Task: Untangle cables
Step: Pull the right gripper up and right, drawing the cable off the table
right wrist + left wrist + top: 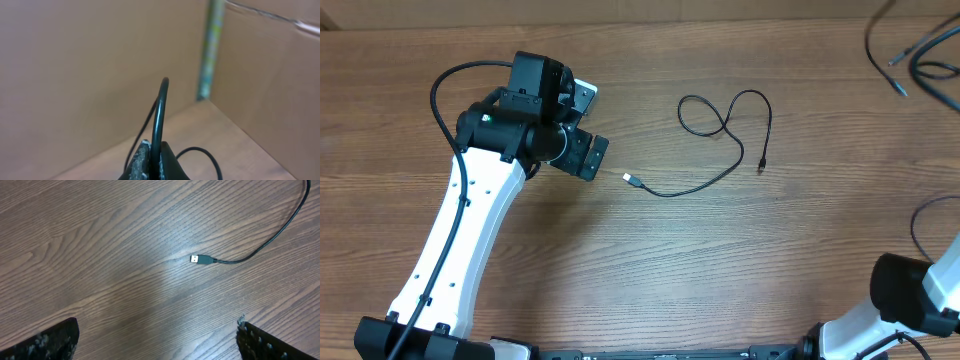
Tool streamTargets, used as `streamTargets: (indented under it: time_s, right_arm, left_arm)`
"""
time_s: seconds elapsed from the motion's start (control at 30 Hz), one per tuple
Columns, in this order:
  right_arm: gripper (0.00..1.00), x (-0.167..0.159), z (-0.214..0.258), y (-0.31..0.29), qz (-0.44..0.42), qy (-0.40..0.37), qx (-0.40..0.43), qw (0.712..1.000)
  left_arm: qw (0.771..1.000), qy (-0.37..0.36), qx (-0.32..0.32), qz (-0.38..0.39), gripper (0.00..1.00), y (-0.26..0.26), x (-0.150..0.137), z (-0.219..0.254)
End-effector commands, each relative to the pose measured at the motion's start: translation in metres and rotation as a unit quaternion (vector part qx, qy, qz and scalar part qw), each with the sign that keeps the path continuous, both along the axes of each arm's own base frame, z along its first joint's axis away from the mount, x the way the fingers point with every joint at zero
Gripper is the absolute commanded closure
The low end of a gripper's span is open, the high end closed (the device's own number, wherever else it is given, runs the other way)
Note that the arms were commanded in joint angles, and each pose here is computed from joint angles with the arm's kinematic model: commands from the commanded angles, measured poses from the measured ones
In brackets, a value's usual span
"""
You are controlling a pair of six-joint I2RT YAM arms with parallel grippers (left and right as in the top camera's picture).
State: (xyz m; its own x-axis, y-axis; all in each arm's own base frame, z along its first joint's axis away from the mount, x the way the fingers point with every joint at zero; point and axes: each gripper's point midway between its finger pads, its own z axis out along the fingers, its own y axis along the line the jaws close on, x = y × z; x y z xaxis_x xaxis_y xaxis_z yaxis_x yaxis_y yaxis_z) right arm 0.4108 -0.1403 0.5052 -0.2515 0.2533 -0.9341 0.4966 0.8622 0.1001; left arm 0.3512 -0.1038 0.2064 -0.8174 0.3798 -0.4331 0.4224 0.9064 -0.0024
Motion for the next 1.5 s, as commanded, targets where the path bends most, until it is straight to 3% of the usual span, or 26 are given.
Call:
streamTargets:
  time_s: [0.0,0.17,0.33,0.73,1.13,1.47]
  right_arm:
    - [0.96,-0.006,-0.016,-0.038,-0.058,0.014,0.011,0.998]
    - [0.96,-0.005,-0.046,-0.079,-0.107,0.022,0.049,0.993]
    - [0.96,0.006,-0.078,-0.105,-0.101,0.029,0.081,0.991]
    - [0.96,0.007,-0.181,-0.158,-0.199,0.031,0.187,0.961]
    - [0.96,-0.02,-0.29,-0.188,-0.247,0.086,0.215,0.941]
    - [0.96,-0.037,-0.342,-0.191,-0.267,0.115,0.223,0.93]
  left_arm:
    - [1.0,-0.005,-0.004,-0.012,0.0,-0.003,0.001,0.004]
    - [1.0,-0.005,-0.004,-0.012,0.0,-0.003,0.001,0.004]
    - [1.0,-0.005,-0.004,-0.012,0.0,-0.003,0.001,0.004]
    - [1.0,-0.005,-0.004,-0.012,0.0,-0.003,0.001,0.004]
    - [1.0,-0.005,-0.004,-0.012,0.0,-0.003,0.001,0.004]
    - [1.0,-0.005,-0.004,-0.012,0.0,-0.003,0.001,0.004]
